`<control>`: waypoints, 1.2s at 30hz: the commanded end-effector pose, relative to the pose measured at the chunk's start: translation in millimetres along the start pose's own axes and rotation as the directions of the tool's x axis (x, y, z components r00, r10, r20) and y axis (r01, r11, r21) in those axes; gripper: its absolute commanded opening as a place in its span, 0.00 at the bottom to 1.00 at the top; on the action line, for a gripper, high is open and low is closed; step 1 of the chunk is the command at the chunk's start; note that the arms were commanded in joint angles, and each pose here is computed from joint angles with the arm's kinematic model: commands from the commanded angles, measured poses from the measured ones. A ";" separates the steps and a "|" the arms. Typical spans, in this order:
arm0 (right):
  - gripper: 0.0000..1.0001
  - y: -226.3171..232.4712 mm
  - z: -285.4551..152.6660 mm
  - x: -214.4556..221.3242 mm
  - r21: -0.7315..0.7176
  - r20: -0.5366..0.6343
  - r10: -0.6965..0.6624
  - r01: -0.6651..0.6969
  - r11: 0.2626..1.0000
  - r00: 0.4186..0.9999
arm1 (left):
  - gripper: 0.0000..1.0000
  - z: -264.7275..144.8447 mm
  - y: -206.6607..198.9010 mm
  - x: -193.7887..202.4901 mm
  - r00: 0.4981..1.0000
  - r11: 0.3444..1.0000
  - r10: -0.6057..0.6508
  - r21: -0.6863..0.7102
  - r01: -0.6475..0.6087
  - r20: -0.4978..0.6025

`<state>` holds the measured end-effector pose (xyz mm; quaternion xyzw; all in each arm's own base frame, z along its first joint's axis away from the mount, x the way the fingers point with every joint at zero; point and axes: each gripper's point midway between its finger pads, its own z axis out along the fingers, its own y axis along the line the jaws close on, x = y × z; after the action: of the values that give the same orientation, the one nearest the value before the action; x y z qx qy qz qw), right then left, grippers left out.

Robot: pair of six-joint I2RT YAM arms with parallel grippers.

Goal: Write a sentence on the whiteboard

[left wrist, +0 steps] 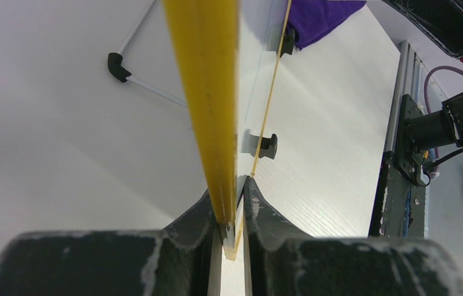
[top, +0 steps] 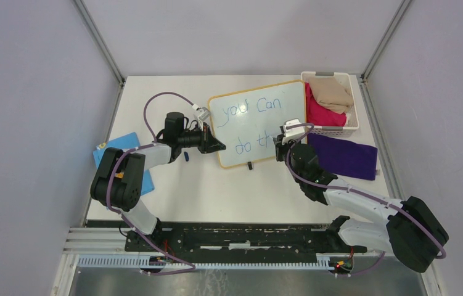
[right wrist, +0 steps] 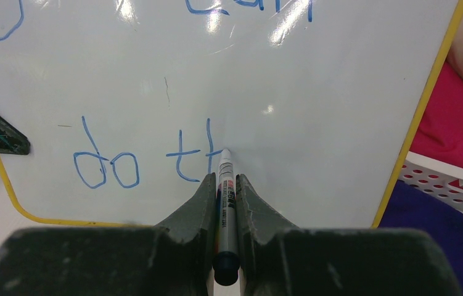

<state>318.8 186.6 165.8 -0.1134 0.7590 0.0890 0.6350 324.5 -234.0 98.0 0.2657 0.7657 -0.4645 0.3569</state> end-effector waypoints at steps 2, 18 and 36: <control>0.00 -8.4 1.0 -6.9 0.033 0.027 0.017 -0.017 0.999 0.999 | 0.02 3.4 13.9 40.8 0.993 0.997 -0.015 -0.080 0.005 -0.118; 0.00 -3.4 -8.8 19.1 -0.022 -0.023 0.013 -0.014 1.000 1.000 | 0.02 3.3 13.5 41.2 0.993 0.997 -0.014 -0.082 0.005 -0.119; 0.00 -10.3 -18.6 -17.8 -0.004 0.083 0.058 -0.057 0.998 0.995 | 0.02 3.6 13.4 40.8 0.993 0.997 -0.011 -0.083 0.001 -0.121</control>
<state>301.3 172.8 156.4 -0.1131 0.7613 0.0997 0.6306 324.6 -234.4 98.0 0.2682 0.7648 -0.4636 0.3580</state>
